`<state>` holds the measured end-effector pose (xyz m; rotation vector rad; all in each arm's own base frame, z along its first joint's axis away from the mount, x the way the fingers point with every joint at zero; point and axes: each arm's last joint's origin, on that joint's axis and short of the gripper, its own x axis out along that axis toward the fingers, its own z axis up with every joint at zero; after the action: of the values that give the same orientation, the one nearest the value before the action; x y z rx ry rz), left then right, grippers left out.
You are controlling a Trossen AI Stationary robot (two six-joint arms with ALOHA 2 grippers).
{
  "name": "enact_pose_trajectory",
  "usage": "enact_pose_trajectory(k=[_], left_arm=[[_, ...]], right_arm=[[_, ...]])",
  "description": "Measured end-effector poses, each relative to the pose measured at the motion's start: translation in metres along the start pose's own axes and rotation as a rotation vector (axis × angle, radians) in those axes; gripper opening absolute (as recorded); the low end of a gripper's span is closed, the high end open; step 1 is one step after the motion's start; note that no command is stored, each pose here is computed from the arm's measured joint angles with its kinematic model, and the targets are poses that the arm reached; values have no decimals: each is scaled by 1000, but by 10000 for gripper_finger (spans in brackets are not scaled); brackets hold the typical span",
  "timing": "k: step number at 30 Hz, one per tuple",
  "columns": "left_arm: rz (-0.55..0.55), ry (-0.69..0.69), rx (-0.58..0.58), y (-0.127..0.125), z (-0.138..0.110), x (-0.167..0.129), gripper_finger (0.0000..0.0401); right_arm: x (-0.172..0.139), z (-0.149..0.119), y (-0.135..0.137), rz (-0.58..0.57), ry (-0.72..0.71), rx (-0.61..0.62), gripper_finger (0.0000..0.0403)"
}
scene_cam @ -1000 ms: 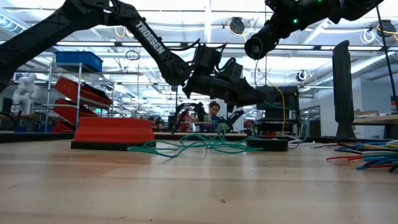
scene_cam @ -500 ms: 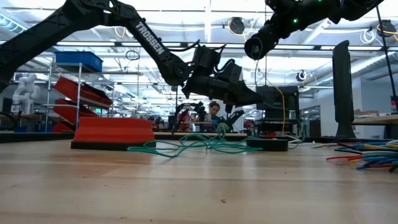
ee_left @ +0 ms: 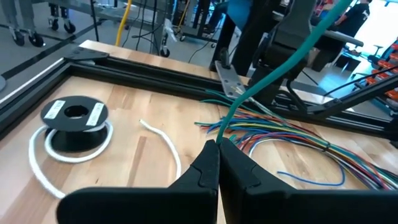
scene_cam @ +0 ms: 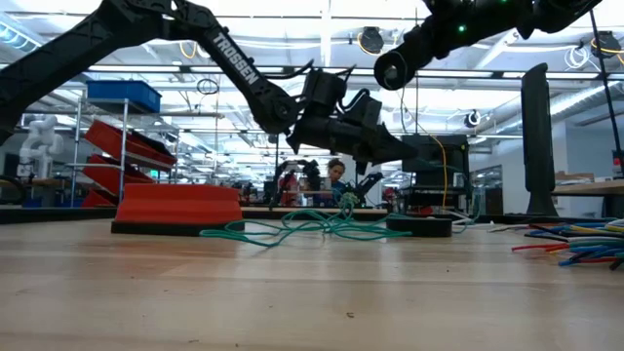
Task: Coiling cords
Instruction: Coil the green wire cable on the spool
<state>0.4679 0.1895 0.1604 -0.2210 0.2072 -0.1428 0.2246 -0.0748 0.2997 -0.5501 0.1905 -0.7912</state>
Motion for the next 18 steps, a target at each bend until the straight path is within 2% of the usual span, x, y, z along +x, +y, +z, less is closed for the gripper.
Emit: enact_pose_trajectory(k=[8, 14, 18], left_arm=[[-22, -29, 20, -14, 10, 10, 1], [10, -56, 34, -19, 19, 15, 0], [72, -63, 32, -17, 20, 15, 0]], right_arm=[[2, -1, -1, 67, -37, 104, 0], [5, -3, 0, 108, -51, 153, 0], [5, -1, 1, 149, -81, 197, 0]])
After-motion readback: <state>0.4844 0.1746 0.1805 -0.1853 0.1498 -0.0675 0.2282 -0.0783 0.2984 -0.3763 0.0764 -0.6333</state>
